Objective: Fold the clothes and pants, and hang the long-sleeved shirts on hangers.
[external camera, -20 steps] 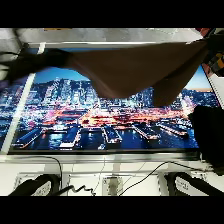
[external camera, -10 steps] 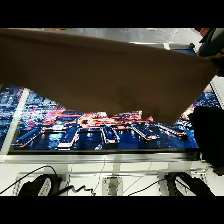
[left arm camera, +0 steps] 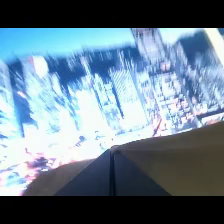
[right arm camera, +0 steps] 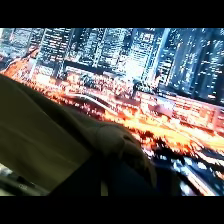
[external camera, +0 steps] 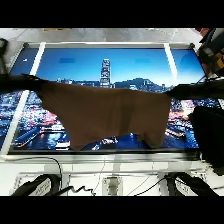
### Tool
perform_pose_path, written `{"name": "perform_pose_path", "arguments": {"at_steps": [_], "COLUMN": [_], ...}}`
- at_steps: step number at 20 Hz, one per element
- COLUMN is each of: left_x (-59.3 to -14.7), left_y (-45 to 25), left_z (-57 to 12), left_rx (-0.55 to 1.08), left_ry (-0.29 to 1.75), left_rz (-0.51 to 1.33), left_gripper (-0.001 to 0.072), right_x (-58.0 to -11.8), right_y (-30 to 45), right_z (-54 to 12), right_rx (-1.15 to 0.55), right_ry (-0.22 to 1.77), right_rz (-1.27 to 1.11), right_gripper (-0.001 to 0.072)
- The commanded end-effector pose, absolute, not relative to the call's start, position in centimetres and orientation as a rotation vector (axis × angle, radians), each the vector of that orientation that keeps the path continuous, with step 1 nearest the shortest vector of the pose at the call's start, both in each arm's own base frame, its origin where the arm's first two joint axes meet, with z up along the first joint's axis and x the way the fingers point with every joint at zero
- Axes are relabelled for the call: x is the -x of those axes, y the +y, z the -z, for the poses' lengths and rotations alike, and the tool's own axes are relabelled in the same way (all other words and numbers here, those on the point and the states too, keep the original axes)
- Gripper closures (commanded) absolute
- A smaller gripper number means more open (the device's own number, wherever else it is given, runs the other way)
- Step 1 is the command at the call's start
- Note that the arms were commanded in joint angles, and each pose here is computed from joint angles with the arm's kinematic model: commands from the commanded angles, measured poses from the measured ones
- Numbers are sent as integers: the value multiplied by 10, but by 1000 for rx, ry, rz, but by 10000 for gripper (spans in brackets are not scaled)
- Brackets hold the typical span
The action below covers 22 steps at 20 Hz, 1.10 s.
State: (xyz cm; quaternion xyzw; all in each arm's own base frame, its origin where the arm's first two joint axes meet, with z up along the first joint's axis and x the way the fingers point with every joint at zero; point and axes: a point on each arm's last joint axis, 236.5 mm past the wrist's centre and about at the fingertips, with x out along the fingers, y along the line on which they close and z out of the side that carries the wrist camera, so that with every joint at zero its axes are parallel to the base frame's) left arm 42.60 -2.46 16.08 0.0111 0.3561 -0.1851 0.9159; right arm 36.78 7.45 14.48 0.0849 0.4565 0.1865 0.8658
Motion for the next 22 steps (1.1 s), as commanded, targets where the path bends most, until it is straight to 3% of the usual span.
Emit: {"name": "perform_pose_path", "arguments": {"at_steps": [1, 3, 4, 6, 8, 10, 13, 15, 18, 22], "left_x": [-481, -510, -520, -526, -513, -479, -410, -367, -318, -268], "left_y": [-28, -28, -29, -31, -32, -31, -21, -18, -31, -92], "left_z": [-78, -64, -63, -68, -71, -69, -53, -37, 0, 24], "left_rx": [24, 15, 9, 6, 59, 115, 233, 355, 499, 814], "left_ry": [808, 748, 718, 689, 736, 855, 1124, 1305, 1486, 1559], "left_rz": [353, 304, 287, 276, 285, 325, 392, 397, 395, 521], "left_gripper": [694, 682, 597, 9, 3, 11, 14, 129, 131, 131], "right_x": [-426, -454, -467, -484, -488, -479, -448, -426, -408, -405], "right_y": [78, 74, 69, 54, 30, 8, -14, -30, -44, -47], "right_z": [-75, -60, -56, -53, -50, -40, -14, 1, 9, 10], "right_rx": [-233, -241, -244, -278, -361, -388, -354, -274, -236, -236], "right_ry": [846, 791, 760, 709, 706, 761, 923, 1023, 1092, 1101], "right_rz": [-284, -238, -210, -149, -75, -42, -28, -29, -40, -39], "right_gripper": [694, 694, 663, 492, 449, 325, 319, 319, 319, 324]}}
